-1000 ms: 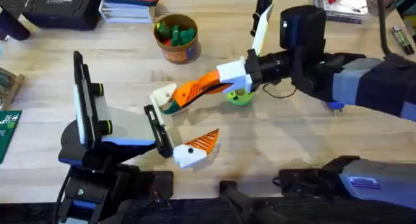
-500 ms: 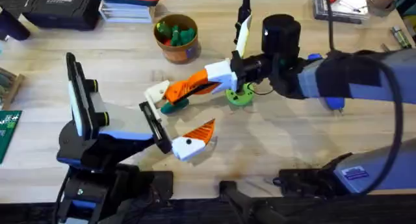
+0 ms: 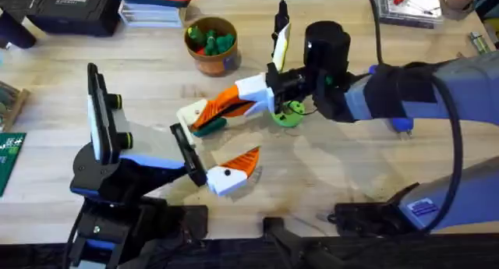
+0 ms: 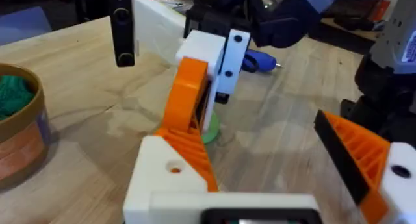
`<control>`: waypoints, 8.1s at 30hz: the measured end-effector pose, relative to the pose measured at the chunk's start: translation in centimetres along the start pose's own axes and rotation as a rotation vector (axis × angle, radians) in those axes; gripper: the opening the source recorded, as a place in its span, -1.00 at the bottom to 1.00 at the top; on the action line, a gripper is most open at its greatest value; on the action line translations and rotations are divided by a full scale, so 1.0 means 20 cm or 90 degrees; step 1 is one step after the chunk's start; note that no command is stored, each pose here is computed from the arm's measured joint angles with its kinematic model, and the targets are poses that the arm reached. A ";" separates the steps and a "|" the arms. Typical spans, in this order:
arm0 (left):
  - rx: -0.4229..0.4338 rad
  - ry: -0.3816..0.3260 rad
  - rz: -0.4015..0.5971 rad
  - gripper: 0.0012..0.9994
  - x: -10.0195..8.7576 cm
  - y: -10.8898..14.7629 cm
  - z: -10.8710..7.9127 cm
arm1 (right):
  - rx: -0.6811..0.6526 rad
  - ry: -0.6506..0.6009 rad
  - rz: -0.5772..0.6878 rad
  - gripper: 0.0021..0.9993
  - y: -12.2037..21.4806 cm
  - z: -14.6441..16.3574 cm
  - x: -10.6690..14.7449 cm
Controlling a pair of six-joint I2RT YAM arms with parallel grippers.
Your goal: Pick up the gripper from the table and insert it into the empty holder that is missing its gripper. Then pick up a screw, insert it into the mounting hole, and use the screwdriver to tighten it. Finally, clean up the table by picking up the vegetable and placing it into the bucket.
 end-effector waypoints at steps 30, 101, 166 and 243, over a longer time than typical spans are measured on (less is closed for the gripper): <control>-0.129 -0.017 -0.026 0.97 -0.03 0.02 0.11 | 0.029 0.066 -0.137 -0.99 -0.17 0.06 -0.09; -0.006 -0.038 -0.005 0.97 -0.01 0.00 0.00 | -0.011 0.110 -0.007 0.24 -0.12 0.05 -0.01; -0.125 -0.037 -0.024 0.97 -0.04 0.02 0.11 | 0.009 0.125 -0.095 -0.98 -0.17 0.06 -0.07; 0.025 -0.039 0.001 0.97 -0.01 0.00 -0.03 | 0.329 0.163 -0.261 0.99 0.81 0.08 -0.52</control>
Point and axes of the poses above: each hand's point on the last joint's axis, 136 mm out from that joint toward the fingers, its own y axis back along the fingers, its own z axis along the line the jaws close on, x = y × z, the point moved 6 cm from there along y, back along the fingers, and after that the axes turned 3 degrees about y, right-handed, at the moved point
